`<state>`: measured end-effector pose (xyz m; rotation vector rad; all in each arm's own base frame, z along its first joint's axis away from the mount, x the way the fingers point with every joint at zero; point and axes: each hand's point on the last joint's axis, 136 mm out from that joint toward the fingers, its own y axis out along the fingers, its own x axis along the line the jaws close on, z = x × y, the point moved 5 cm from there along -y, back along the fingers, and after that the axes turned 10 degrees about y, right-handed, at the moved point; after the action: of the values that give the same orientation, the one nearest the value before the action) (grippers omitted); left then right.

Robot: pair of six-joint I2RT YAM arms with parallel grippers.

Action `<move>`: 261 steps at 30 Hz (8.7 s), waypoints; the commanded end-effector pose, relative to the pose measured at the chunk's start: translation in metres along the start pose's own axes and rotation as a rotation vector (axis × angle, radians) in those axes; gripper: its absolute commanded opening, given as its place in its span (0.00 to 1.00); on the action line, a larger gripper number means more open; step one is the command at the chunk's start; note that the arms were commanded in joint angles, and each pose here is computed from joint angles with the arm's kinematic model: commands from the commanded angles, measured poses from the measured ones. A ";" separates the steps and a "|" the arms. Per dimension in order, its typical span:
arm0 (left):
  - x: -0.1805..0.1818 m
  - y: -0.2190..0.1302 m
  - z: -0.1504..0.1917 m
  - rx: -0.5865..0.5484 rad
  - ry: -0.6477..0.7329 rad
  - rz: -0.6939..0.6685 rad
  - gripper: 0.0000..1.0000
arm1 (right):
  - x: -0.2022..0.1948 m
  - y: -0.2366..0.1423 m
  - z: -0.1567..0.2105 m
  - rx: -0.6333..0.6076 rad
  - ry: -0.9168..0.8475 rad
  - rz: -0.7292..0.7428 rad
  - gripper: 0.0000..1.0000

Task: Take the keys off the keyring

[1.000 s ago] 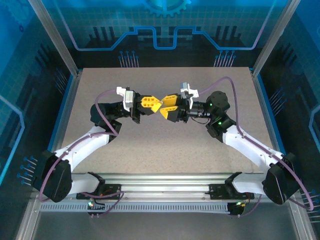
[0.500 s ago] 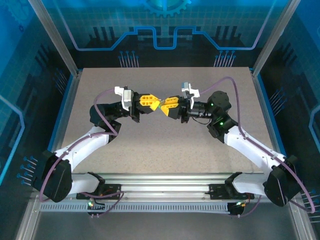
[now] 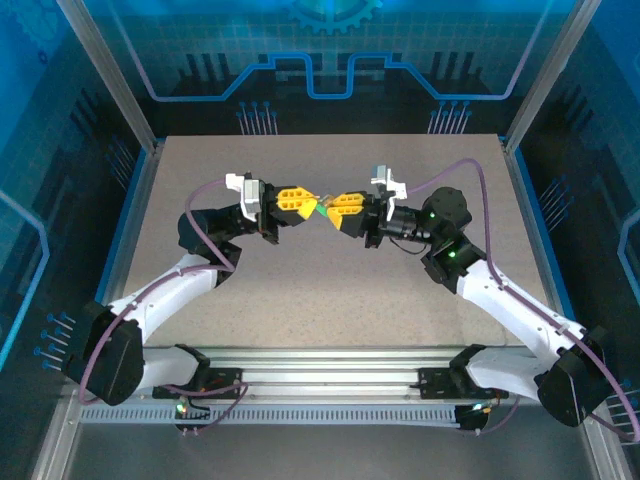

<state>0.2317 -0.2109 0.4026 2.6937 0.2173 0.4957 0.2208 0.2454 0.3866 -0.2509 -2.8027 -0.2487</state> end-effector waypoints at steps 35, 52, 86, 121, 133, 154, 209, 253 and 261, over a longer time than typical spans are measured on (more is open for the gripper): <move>-0.008 -0.004 0.007 0.044 0.000 -0.004 0.00 | 0.032 0.017 -0.026 -0.075 -0.053 -0.175 0.26; -0.007 -0.003 0.004 0.059 0.014 -0.010 0.00 | 0.016 -0.001 -0.009 -0.015 -0.077 0.100 0.62; -0.012 -0.002 -0.008 0.017 0.006 0.022 0.00 | 0.008 0.014 0.006 0.022 -0.015 -0.011 0.37; -0.010 -0.002 -0.009 -0.009 -0.010 0.020 0.00 | 0.008 0.025 -0.002 0.008 -0.022 -0.033 0.35; -0.009 -0.003 -0.007 -0.006 -0.010 0.011 0.00 | 0.010 0.011 -0.006 -0.027 -0.050 0.023 0.18; -0.013 -0.004 0.002 0.043 -0.022 0.023 0.00 | 0.017 0.002 -0.019 -0.040 -0.102 0.121 0.16; -0.020 -0.002 -0.001 0.071 -0.013 0.036 0.00 | 0.021 0.005 -0.023 -0.003 -0.145 0.178 0.04; -0.046 -0.007 -0.008 0.258 0.088 -0.031 0.00 | 0.030 0.009 0.015 0.096 -0.854 0.532 0.00; -0.051 -0.001 -0.011 0.275 0.099 -0.004 0.00 | 0.031 0.021 0.027 0.145 -0.941 0.513 0.00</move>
<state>0.2023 -0.2090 0.3827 2.9397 0.5045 0.5860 0.1857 0.2676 0.3822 -1.2802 -3.4010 0.2017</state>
